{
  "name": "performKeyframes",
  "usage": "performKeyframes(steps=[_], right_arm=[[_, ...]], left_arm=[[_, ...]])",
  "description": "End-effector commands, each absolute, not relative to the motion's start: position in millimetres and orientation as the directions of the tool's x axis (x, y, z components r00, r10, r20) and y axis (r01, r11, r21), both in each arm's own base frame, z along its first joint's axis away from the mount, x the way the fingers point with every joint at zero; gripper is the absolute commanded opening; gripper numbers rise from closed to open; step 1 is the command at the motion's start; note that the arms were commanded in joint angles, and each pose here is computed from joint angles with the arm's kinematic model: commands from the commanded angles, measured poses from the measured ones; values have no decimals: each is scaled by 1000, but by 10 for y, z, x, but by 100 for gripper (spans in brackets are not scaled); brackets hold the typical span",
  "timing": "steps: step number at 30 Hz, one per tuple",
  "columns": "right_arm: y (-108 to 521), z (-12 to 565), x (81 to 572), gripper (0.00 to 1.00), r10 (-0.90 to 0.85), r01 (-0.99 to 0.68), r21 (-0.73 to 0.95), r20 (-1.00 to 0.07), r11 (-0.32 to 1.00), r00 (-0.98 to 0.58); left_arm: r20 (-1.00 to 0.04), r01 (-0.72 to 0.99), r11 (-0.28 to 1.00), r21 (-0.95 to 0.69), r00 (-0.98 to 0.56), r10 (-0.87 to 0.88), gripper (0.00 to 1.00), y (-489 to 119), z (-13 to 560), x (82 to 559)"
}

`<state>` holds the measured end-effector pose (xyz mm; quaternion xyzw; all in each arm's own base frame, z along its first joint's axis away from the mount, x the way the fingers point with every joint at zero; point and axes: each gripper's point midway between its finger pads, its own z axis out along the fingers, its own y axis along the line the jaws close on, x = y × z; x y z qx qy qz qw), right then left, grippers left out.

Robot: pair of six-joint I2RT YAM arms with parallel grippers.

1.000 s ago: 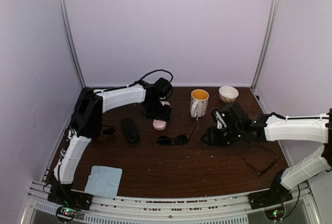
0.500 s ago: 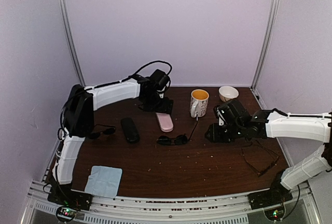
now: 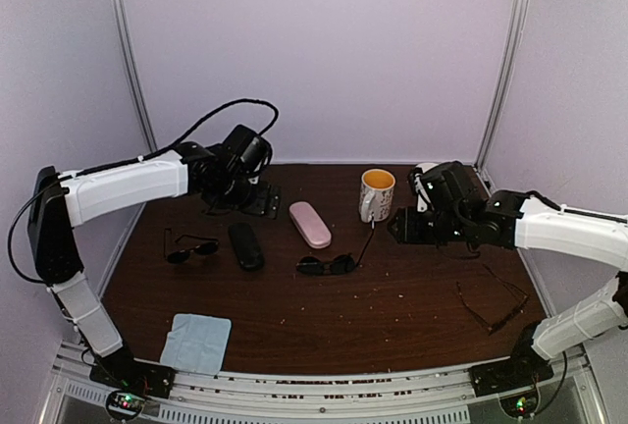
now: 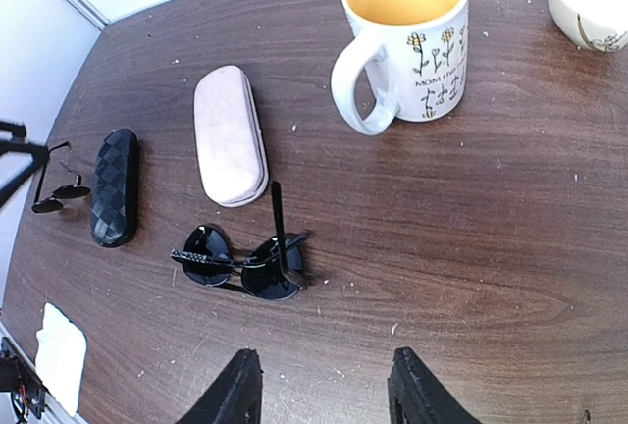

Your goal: Organize the sunglasses

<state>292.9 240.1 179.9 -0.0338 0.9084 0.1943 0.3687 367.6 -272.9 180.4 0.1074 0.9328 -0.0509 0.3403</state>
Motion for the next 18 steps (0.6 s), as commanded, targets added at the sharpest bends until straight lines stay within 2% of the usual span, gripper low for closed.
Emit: performKeyframes(steps=[1,7,18], right_arm=[[2409,1954,3016,46,95,-211,322,-722,923,-686],[2456,1860,3026,46,92,-201,327,-697,924,-711],[2487,1684,2951,46,95,-202,354,-667,913,-739]], left_arm=[[-648,126,992,28,-753,114,98,-2373,1625,3513],[-597,59,997,44,-799,74,98,-2175,1328,3335],[-498,8,1000,-12,-867,1,98,-2383,873,3385]])
